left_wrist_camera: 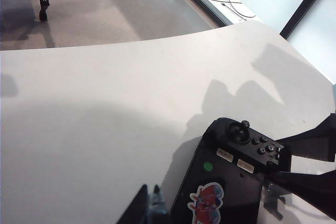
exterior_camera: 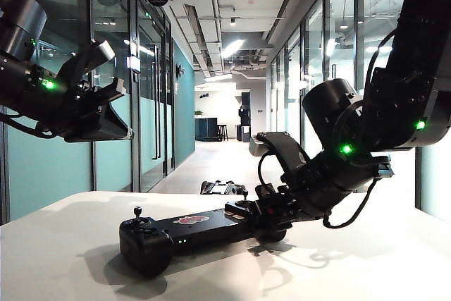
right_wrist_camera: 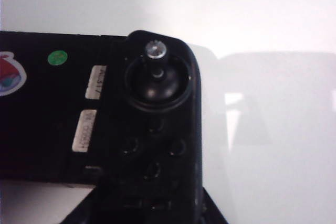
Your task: Push the left joystick on the remote control sitting on the white table forward to make the robot dog walk in a straight line until it approaches the door.
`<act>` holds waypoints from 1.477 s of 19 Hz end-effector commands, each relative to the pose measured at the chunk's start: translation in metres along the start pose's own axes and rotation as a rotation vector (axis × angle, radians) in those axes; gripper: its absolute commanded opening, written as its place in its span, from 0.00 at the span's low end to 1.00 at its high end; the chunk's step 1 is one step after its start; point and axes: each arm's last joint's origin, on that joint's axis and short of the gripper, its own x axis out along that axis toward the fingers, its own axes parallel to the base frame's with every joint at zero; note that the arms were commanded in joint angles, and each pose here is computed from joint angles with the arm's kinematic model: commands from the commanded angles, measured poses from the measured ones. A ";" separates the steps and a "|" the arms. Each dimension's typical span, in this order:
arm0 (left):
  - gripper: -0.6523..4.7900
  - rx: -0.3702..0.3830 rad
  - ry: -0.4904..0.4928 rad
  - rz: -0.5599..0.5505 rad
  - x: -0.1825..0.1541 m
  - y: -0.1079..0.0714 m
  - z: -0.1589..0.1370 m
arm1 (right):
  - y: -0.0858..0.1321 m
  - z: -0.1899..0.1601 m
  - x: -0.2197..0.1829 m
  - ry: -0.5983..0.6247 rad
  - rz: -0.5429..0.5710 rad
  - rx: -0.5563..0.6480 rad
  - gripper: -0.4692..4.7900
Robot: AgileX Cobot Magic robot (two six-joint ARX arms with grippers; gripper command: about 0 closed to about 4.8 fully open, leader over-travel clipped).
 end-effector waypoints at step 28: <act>0.11 0.071 0.135 -0.262 0.117 0.020 -0.012 | -0.006 0.009 -0.002 -0.092 -0.468 0.357 0.47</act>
